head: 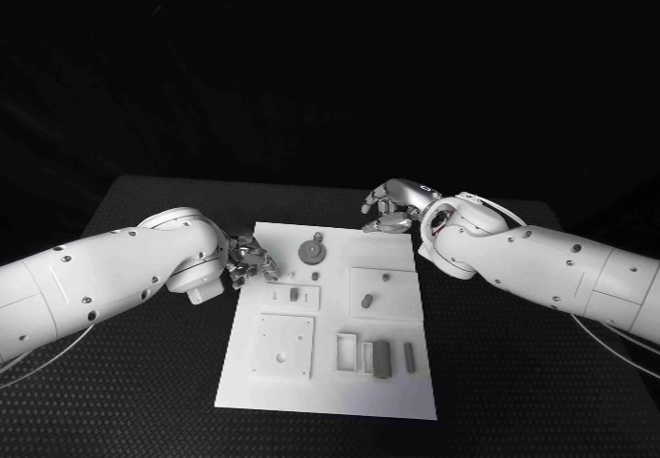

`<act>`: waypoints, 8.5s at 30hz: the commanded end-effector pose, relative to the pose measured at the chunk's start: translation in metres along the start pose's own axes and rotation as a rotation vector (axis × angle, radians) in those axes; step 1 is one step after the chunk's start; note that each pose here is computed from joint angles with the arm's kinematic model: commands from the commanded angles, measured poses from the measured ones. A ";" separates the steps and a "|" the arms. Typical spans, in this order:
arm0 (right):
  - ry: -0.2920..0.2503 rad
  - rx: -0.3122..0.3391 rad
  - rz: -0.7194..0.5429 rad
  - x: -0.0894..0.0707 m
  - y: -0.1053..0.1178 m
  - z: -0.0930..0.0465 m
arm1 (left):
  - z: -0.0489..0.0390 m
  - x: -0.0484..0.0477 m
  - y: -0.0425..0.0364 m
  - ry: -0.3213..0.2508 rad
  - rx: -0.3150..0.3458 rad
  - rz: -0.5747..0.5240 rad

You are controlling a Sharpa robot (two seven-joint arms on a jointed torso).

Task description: Assemble the parts on the task board

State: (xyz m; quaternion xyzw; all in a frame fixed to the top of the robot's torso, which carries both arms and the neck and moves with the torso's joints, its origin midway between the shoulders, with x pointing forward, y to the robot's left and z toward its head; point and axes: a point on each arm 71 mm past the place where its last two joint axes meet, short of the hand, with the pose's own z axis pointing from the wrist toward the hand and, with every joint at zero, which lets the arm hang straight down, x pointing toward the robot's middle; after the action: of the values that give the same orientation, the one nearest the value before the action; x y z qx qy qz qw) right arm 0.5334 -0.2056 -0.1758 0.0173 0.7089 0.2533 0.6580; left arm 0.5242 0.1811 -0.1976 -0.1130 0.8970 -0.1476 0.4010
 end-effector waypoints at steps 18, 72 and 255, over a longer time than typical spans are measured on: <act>0.012 -0.005 -0.002 0.001 0.000 0.000 | 0.0000 0.0194 0.0018 0.031 -0.046 0.135; 0.015 -0.002 -0.002 0.002 -0.001 0.000 | -0.0008 0.0228 0.0043 0.045 -0.041 0.154; 0.027 -0.005 0.001 0.006 0.001 0.001 | 0.0155 0.0054 -0.0123 0.122 -0.041 0.168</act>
State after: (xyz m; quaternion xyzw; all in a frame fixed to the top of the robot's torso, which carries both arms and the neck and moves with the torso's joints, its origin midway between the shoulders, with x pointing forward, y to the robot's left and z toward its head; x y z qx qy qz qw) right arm 0.5340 -0.2033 -0.1802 0.0178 0.7147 0.2537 0.6516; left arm 0.5340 0.1665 -0.2061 -0.0180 0.9278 -0.0900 0.3616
